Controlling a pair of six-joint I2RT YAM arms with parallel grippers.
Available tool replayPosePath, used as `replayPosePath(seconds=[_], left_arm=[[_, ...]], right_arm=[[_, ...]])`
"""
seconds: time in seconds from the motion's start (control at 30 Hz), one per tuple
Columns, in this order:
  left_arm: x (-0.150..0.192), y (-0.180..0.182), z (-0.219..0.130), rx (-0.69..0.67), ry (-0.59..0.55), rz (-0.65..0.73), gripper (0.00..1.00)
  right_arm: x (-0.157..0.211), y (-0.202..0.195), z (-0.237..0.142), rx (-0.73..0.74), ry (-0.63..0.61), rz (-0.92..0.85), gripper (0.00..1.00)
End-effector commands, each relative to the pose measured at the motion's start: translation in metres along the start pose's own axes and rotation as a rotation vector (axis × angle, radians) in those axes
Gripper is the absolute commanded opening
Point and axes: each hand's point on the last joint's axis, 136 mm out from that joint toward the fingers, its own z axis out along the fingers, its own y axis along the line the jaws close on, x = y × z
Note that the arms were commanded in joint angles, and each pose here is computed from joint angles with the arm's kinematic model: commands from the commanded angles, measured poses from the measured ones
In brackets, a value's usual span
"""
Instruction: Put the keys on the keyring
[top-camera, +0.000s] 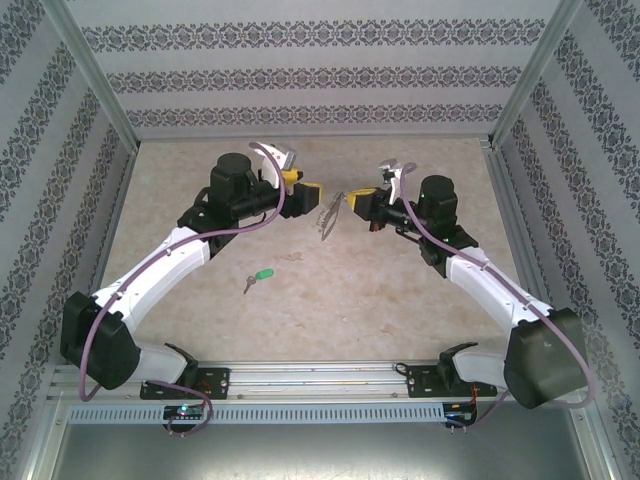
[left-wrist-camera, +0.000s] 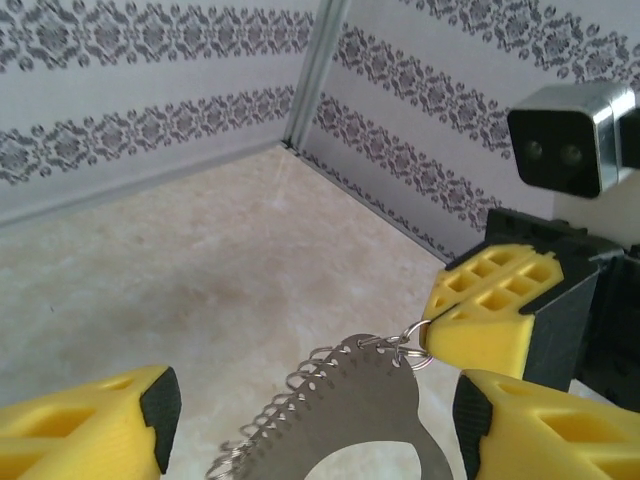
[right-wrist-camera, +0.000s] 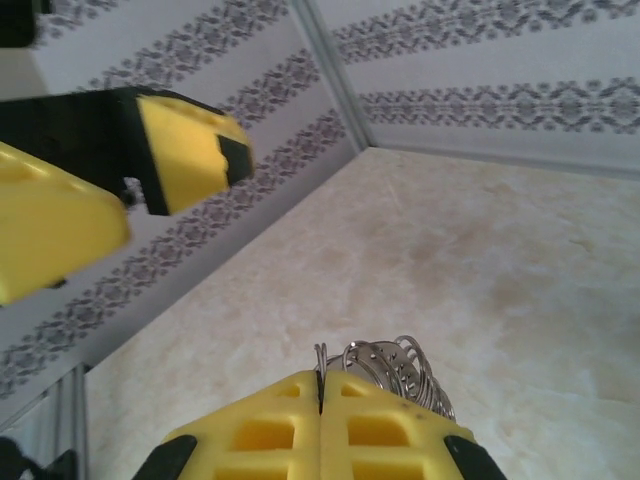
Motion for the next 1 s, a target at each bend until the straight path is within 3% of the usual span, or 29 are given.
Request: replayPosePath(seconds=[0.0, 0.47, 0.73, 0.97], left_arm=[[0.011, -0.008, -0.003, 0.062, 0.034, -0.033, 0.7], [0.042, -0.017, 0.007, 0.186, 0.038, -0.095, 0.48], [0.045, 0.008, 0.01, 0.141, -0.001, -0.128, 0.36], [0.043, 0.014, 0.011, 0.204, -0.019, -0.185, 0.26]], right_arm=[[-0.009, 0.023, 0.0, -0.144, -0.002, -0.03, 0.0], [0.011, 0.014, 0.016, -0.228, 0.06, 0.042, 0.0], [0.014, 0.0, 0.034, -0.26, 0.08, 0.08, 0.0], [0.017, -0.005, 0.04, -0.262, 0.088, 0.095, 0.0]])
